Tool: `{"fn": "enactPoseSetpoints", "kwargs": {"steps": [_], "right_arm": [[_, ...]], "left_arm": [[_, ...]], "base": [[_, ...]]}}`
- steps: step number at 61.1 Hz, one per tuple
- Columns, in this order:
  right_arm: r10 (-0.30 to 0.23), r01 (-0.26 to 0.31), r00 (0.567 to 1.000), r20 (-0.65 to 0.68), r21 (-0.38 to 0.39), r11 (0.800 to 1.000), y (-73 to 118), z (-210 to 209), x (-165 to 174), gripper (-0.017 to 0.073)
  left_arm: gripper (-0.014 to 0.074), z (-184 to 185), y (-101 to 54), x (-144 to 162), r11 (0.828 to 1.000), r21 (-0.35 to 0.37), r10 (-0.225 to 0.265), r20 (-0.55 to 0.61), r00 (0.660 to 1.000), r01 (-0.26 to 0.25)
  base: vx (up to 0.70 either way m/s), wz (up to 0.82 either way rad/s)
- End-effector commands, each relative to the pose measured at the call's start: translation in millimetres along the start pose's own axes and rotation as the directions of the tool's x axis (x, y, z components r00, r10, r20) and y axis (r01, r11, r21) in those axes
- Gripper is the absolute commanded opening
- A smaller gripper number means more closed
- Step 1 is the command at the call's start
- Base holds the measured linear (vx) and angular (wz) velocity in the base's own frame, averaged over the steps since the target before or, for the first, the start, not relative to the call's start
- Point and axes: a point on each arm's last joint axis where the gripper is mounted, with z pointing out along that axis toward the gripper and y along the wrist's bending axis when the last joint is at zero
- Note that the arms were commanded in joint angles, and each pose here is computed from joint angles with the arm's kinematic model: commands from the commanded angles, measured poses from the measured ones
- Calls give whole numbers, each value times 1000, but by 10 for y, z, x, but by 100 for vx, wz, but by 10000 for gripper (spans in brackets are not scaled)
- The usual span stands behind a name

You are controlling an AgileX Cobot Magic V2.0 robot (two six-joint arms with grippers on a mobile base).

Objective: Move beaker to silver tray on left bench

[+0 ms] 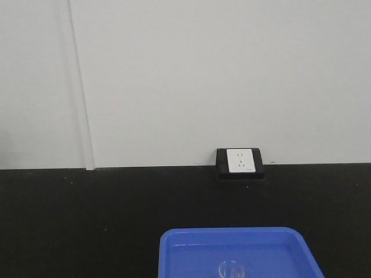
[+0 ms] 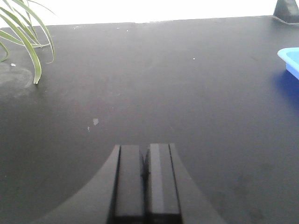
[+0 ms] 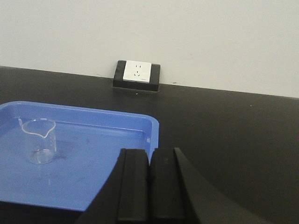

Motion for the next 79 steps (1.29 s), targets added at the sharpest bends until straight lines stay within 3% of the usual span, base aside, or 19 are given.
{"fn": "enactPoseSetpoints", "kwargs": {"steps": [1, 44, 48, 61, 71, 79], "right_arm": [[-3, 3, 998, 58, -6, 1000, 7, 13, -47, -11], [-3, 3, 998, 58, -6, 1000, 7, 13, -47, -11], [-25, 25, 998, 65, -4, 1000, 6, 13, -54, -11], [-30, 33, 980, 198, -13, 999, 19, -3, -174, -11], [2, 21, 886, 464, -45, 999, 42, -98, -490, -11], [-42, 60, 893, 448, -25, 998, 14, -119, -899, -11]], "left_arm": [[1, 14, -1, -14, 1000, 3, -6, 66, 998, 6], [1, 14, -1, -14, 1000, 3, -6, 66, 998, 6], [1, 14, -1, -14, 1000, 3, -6, 66, 998, 6], [1, 14, -1, -14, 1000, 3, -6, 66, 998, 6], [1, 14, -1, -14, 1000, 3, -6, 66, 998, 6], [1, 14, -1, -14, 1000, 3, -6, 66, 998, 6]], "base": [[0, 0], [0, 0], [0, 0], [0, 0], [0, 0], [0, 0]]}}
